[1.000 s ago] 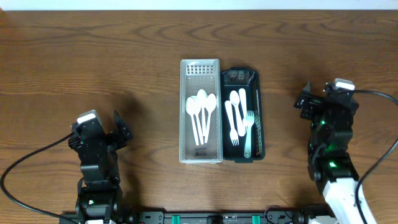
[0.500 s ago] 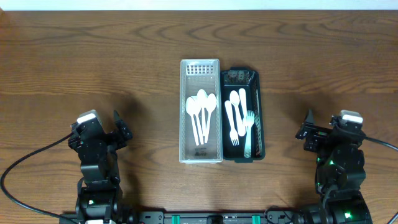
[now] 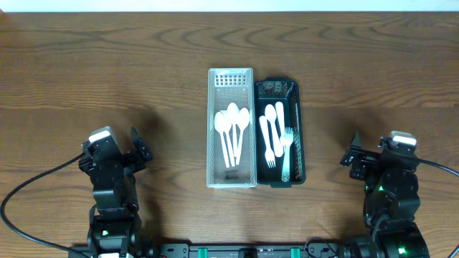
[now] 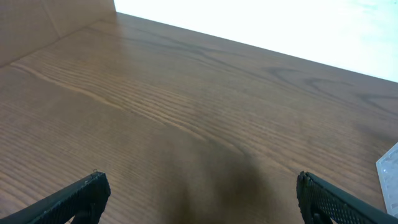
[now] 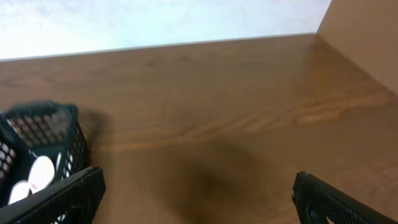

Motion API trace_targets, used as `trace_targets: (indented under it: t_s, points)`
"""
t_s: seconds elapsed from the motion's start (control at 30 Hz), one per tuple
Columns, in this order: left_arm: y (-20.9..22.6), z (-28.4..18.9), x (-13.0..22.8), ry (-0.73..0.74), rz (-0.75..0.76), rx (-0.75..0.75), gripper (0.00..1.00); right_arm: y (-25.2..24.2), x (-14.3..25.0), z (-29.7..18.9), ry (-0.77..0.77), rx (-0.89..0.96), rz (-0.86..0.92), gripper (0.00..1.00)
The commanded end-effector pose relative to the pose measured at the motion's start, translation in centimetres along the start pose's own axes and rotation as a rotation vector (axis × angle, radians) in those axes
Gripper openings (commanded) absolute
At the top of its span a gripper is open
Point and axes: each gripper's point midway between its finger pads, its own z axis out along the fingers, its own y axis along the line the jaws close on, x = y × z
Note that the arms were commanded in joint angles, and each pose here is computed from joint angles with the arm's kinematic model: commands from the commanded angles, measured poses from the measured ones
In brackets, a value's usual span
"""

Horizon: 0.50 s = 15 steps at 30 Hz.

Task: Pack container

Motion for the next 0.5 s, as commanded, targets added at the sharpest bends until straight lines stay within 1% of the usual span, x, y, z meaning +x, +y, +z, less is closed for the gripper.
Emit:
trace_targets:
  t_s: [0.0,0.27,0.4,0.47]
  points:
    - [0.0,-0.1,-0.5,-0.015,0.006,-0.003,0.98,-0.1,0.7,-0.1,0.027,0.003,0.002,0.99]
    - [0.0,-0.1,-0.5,-0.015,0.006,-0.003,0.98,-0.9,3.9,-0.9,0.15,0.025,-0.043,0.99]
    - [0.0,-0.1,-0.5,-0.015,0.006,-0.003,0.98,-1.9,5.2,-2.7,0.166,0.031,-0.049,0.99]
    - [0.0,-0.1,-0.5,-0.015,0.006,-0.003,0.98,-1.4,5.1,-3.7,0.141,-0.018,-0.033,0.99]
